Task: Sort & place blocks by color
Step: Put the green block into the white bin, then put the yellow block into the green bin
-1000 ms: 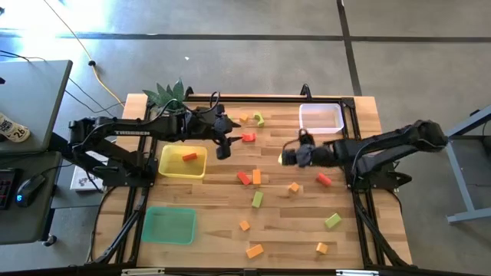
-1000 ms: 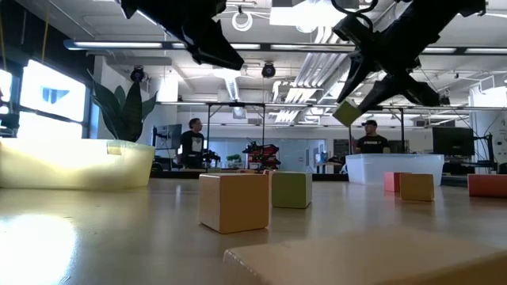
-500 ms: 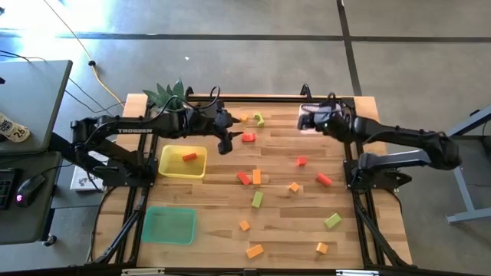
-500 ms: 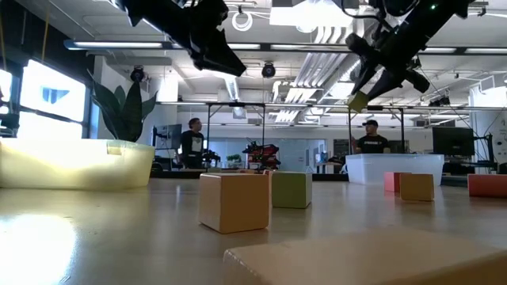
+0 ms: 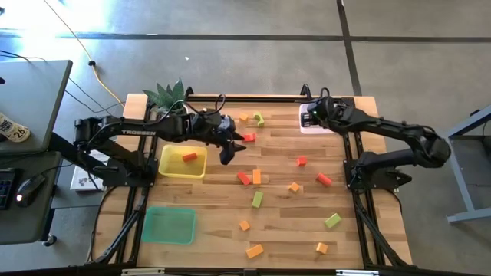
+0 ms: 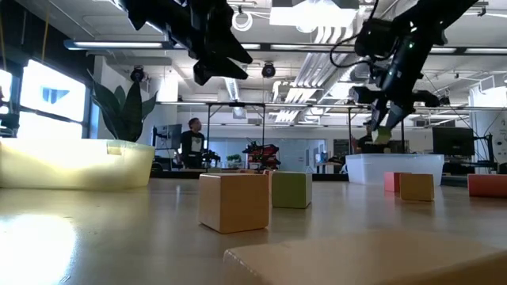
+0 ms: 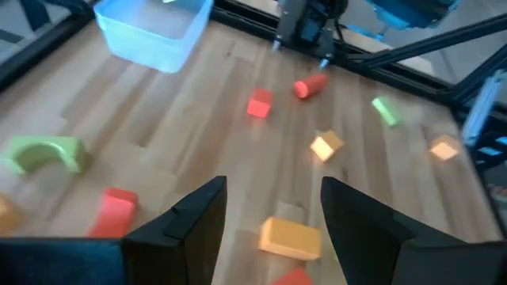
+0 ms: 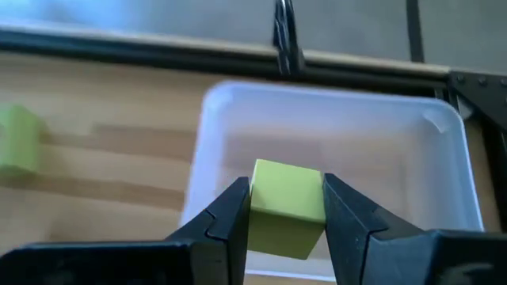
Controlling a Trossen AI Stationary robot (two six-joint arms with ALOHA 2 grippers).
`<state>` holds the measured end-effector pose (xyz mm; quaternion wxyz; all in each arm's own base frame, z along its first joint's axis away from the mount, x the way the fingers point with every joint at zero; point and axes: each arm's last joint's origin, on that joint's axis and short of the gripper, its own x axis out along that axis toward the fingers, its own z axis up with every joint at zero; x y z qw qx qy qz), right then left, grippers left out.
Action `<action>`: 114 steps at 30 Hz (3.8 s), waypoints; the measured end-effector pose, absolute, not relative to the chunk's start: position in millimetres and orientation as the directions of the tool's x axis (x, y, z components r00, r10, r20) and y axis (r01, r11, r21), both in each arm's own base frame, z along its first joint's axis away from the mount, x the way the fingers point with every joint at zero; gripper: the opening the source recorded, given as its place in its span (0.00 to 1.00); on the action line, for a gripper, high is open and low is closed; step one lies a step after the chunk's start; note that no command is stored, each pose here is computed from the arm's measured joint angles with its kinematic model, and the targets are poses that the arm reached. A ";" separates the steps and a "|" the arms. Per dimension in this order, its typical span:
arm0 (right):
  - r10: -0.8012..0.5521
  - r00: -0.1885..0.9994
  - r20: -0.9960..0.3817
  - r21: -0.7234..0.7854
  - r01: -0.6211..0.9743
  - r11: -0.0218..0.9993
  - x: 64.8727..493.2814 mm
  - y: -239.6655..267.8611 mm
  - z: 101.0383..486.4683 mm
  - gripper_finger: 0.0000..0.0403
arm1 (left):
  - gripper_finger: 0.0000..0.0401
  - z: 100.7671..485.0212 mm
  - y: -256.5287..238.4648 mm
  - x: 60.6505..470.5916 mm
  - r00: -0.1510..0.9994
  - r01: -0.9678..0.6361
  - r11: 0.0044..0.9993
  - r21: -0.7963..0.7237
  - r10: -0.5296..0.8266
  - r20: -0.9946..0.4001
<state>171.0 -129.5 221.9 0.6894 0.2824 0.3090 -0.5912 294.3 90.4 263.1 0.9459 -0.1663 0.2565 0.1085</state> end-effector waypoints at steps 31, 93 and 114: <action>-0.494 0.082 -0.865 0.065 0.997 0.052 169.3 -149.9 197.6 0.59 | 0.49 257.2 4.2 304.2 0.810 -0.048 0.990 -0.135 -0.040 -0.585; -0.428 0.856 -0.289 0.677 0.499 0.541 231.5 -5.2 287.9 0.59 | 0.58 151.3 -95.9 366.4 0.633 0.600 0.788 0.135 -0.365 -0.683; -0.429 0.850 -0.305 0.668 0.512 0.539 231.0 -5.2 286.0 0.59 | 0.58 122.9 -99.3 377.8 0.542 0.641 0.762 0.095 -0.361 -0.759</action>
